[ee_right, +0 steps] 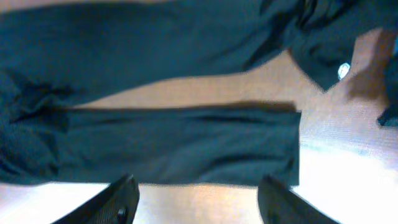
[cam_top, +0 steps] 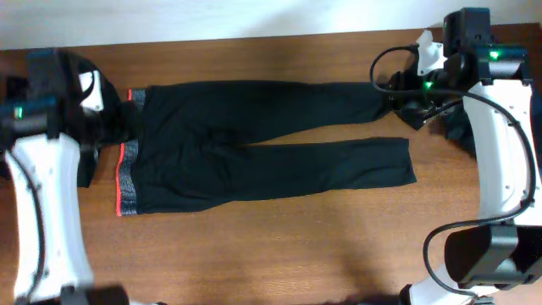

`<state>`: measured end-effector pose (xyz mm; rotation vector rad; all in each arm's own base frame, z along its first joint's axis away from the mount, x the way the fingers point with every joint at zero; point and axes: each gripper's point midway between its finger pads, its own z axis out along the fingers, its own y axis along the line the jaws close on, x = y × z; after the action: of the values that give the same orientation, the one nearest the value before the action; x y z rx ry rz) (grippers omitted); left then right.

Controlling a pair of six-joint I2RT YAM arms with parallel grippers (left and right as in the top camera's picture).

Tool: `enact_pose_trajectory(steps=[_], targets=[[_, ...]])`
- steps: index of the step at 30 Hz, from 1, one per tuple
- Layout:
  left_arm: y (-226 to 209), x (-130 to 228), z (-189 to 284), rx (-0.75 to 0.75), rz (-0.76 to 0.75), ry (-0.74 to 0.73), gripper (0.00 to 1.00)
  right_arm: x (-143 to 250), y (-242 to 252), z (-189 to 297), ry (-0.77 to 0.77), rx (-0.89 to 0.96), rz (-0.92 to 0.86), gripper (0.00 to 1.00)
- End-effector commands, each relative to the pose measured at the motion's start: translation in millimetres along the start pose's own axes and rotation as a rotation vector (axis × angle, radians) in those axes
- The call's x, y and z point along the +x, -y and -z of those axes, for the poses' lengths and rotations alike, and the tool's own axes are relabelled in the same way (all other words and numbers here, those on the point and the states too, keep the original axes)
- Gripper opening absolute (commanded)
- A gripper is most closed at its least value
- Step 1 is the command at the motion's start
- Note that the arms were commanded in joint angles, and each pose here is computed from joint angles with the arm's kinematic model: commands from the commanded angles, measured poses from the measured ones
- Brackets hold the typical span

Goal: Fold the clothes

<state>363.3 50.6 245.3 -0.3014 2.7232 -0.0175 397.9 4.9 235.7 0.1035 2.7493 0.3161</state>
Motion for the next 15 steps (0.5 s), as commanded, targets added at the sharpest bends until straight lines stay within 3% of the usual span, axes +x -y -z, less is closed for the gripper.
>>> enact_pose_trajectory(steps=[1, 6, 15], targets=[[18, -34, -14, 0.021, -0.071, -0.022, 0.98, -13, -4, 14, 0.045, 0.023, 0.013, 0.68], [35, -70, -47, 0.041, -0.099, -0.025, 0.98, -27, 2, 6, 0.065, 0.047, 0.023, 0.72], [69, -116, -132, 0.105, -0.126, 0.031, 0.99, -65, 5, -68, 0.084, 0.037, 0.069, 0.76]])
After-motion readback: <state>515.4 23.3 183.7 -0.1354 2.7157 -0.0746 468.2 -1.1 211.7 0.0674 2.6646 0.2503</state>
